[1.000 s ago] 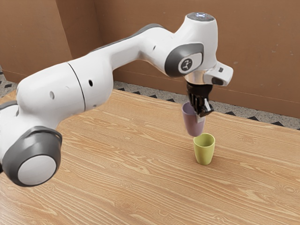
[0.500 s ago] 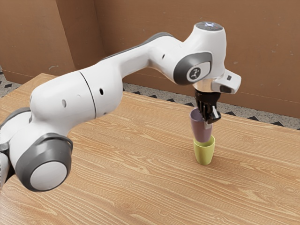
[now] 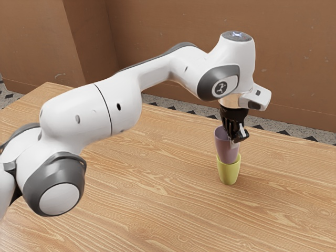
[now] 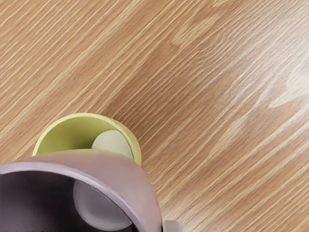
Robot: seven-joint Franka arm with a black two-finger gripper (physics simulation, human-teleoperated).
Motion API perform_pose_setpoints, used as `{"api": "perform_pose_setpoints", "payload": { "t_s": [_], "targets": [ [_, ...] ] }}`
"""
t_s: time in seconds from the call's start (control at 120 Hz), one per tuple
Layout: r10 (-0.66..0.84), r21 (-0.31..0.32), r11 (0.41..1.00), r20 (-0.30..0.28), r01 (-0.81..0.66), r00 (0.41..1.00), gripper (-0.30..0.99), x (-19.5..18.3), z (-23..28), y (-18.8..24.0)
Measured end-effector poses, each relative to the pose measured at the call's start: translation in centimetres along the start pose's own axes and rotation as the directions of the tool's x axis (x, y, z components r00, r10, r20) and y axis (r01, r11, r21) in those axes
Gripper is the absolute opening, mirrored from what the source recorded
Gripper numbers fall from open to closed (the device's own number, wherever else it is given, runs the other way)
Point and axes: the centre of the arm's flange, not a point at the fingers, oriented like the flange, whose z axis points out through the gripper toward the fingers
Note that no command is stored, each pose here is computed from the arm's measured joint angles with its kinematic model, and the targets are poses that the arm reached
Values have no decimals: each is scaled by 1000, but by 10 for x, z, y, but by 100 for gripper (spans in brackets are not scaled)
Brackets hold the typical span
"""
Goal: Place the left cup onto the right cup
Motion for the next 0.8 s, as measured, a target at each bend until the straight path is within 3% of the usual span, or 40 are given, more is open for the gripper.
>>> {"api": "perform_pose_setpoints", "payload": {
  "t_s": [0.8],
  "targets": [
    [16,21,1000,-26,-15,1000,-9,5,3,-6]
  ]
}}
